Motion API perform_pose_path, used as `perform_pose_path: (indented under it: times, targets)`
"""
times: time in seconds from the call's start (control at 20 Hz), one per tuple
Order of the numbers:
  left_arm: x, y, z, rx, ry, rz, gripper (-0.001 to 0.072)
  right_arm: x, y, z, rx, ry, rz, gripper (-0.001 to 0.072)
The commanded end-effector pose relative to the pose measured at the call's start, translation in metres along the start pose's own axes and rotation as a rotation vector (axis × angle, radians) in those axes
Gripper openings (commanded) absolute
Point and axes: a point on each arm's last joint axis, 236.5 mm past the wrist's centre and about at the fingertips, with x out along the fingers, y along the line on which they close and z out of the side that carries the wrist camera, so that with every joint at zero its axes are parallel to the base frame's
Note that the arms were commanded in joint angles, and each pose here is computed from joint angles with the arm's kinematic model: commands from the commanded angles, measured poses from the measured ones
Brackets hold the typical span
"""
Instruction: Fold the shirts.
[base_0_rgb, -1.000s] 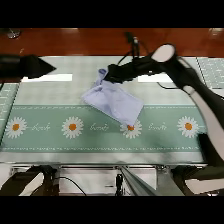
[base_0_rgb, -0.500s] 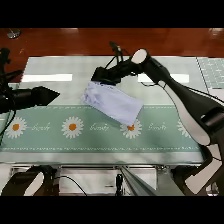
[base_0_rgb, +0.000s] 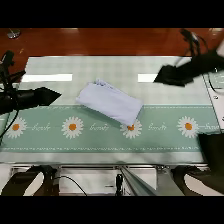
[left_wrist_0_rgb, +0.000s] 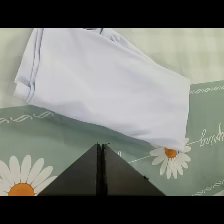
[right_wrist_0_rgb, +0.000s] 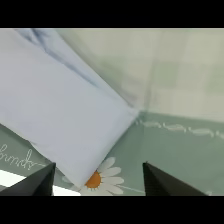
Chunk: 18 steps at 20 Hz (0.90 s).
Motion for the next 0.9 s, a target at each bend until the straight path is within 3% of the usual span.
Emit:
perform_pose_path:
  times: [0.0,0.1,0.35,0.75,0.8,0.85]
  targets:
    - [0.0,0.001,0.003,-0.001,-0.014,0.004,0.0023,0.038,-0.041,-0.057,0.402,-0.234,0.069,0.0622]
    - [0.0,0.002,0.005,-0.002,-0.022,0.007,0.0023,0.08,-0.044,-0.096,0.533,-0.172,0.121,0.0622]
    - [0.0,0.002,0.006,-0.002,-0.025,0.007,0.0023,0.145,-0.017,-0.142,0.423,0.169,0.158,0.0622]
    - [0.0,0.002,0.006,-0.005,-0.024,0.007,0.0023,0.195,0.031,-0.088,0.356,0.232,0.264,0.0615]
    - [0.0,0.002,0.006,-0.005,-0.024,0.007,0.0023,0.194,0.036,-0.077,0.343,0.217,0.275,0.0501]
    - [0.0,0.002,0.006,-0.005,-0.024,0.007,0.0023,0.191,0.041,-0.068,0.322,0.198,0.286,0.0265]
